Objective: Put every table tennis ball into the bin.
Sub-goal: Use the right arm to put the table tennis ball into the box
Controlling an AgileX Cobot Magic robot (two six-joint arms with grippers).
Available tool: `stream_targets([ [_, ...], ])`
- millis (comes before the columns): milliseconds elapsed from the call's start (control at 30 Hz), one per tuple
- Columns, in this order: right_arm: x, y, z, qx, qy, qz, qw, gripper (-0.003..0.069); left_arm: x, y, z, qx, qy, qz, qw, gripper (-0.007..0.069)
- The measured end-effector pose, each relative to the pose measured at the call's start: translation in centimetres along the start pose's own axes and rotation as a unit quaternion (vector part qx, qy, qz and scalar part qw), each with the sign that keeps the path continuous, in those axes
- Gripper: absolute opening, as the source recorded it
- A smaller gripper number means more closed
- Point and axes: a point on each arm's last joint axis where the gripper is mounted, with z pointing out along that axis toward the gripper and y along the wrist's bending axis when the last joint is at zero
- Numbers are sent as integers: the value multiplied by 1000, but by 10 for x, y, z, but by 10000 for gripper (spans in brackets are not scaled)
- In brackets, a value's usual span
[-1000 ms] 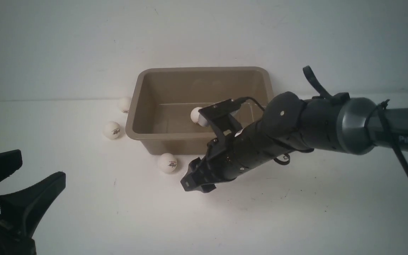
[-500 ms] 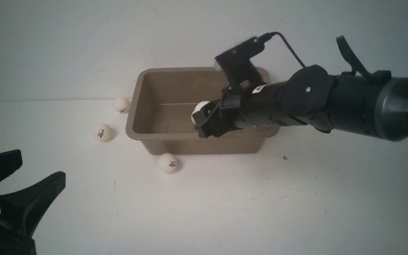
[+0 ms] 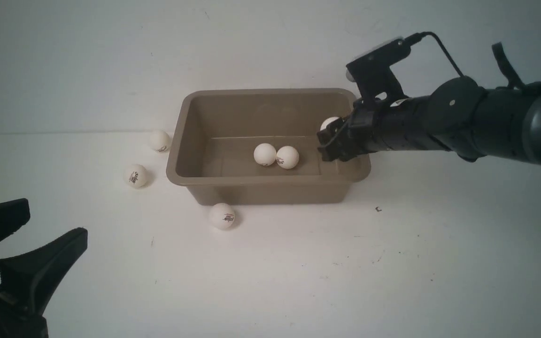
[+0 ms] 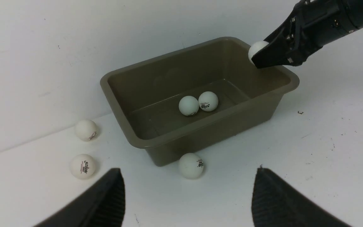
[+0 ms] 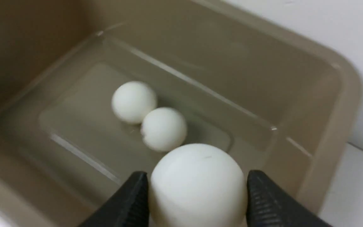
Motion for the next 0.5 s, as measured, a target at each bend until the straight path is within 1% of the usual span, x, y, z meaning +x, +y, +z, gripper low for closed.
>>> stream_targets([
  [233, 0, 1, 0, -8, 0, -23, 1000, 358, 1, -2, 0, 9, 5, 0, 1000, 489],
  [300, 0, 2, 0, -9, -1, -21, 1000, 382, 2, -3, 0, 15, 8, 0, 1000, 489],
  [367, -1, 1, 0, -4, -6, -20, 1000, 452, 2, -3, 0, 17, 9, 0, 1000, 489],
  [400, -1, 0, 0, -3, -6, -21, 1000, 459, 2, -3, 0, 17, 9, 0, 1000, 489],
  [433, -2, -1, 0, 5, -11, -22, 1000, 502, 2, -3, 0, 18, 10, 0, 1000, 489],
  [500, -4, -3, -1, 16, -18, -25, 999, 542, 2, -4, 0, 20, 11, 0, 1000, 489],
])
